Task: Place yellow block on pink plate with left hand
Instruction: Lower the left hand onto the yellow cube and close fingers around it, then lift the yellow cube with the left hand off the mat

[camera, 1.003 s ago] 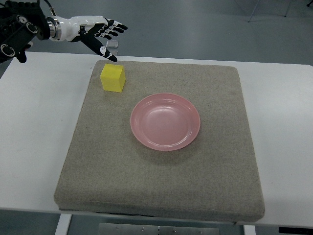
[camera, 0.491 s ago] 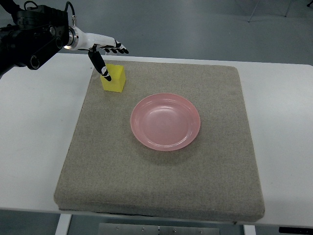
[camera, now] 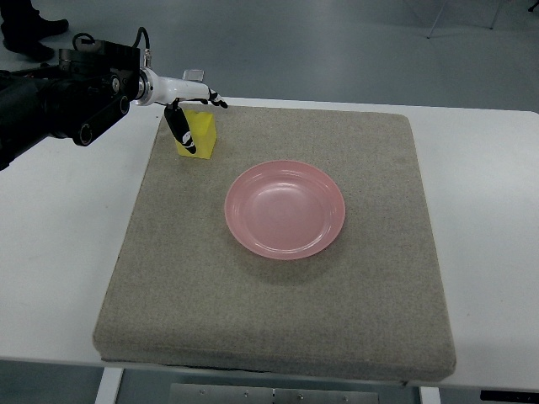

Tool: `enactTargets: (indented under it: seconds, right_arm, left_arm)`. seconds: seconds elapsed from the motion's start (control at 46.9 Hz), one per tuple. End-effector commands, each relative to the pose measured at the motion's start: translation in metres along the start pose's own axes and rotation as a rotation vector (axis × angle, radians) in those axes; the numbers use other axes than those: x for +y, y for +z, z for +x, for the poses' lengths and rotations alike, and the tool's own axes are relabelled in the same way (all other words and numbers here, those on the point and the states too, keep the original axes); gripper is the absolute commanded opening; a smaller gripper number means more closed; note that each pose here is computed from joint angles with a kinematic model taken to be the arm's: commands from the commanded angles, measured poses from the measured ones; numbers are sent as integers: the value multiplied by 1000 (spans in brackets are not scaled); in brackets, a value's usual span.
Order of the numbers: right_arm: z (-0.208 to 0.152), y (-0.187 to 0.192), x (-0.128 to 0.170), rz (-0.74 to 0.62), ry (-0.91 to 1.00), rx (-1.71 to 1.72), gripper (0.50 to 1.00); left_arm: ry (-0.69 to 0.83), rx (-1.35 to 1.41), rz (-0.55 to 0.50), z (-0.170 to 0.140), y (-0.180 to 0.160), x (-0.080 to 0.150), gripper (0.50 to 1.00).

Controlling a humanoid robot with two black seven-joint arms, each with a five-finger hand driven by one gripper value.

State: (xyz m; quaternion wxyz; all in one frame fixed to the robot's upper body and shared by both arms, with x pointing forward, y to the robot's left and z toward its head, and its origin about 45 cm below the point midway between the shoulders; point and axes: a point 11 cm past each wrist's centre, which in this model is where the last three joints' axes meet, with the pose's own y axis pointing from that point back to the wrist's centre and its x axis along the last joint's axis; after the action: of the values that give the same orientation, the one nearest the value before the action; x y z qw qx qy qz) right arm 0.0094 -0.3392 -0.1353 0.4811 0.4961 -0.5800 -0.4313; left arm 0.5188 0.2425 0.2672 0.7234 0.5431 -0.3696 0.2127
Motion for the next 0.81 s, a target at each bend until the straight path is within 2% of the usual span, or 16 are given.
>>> enactTargets:
  seconds: [0.0,0.128,0.213,0.277,0.32,0.363,0.469,0.512,0.576,0.619,0.683,0.789]
  right_arm:
    - [0,0,0,0,0,0,924]
    - [0,-1,0,1,0,0,924]
    - [0,0,0,0,0,0,924]
    - [0,0,0,0,0,0,924]
    - [0,0,0,0,0,0,924]
    - [0,0,0,0,0,0,924]
    - [0,0,0,0,0,0,924]
    - [0,0,0,0,0,0,924]
    - [0,-1,0,1,0,0,924]
    - [0,0,0,0,0,0,924]
    - [0,0,0,0,0,0,924]
    - [0,0,0,0,0,0,924]
  left_arm:
    - [14,-27,16,0,-3,0,945]
    - [43,-70,26,-3,-3,-5,939]
    - [47,-73,34,-5,-3,-7,898]
    - [52,-74,39,-4,-3,-8,885]
    - [53,-74,40,-4,-3,-8,853]
    - [55,-75,40,-4,-3,-8,846]
    - [54,-73,40,-4,-3,-8,765]
    - [56,-73,41,-3,-3,-8,712]
    - [58,-71,40,-2,-3,-8,660]
    - [58,-68,39,-2,-3,-8,632]
    - [68,-60,39,1,-3,-7,617]
    - [90,-51,27,15,2,-3,525]
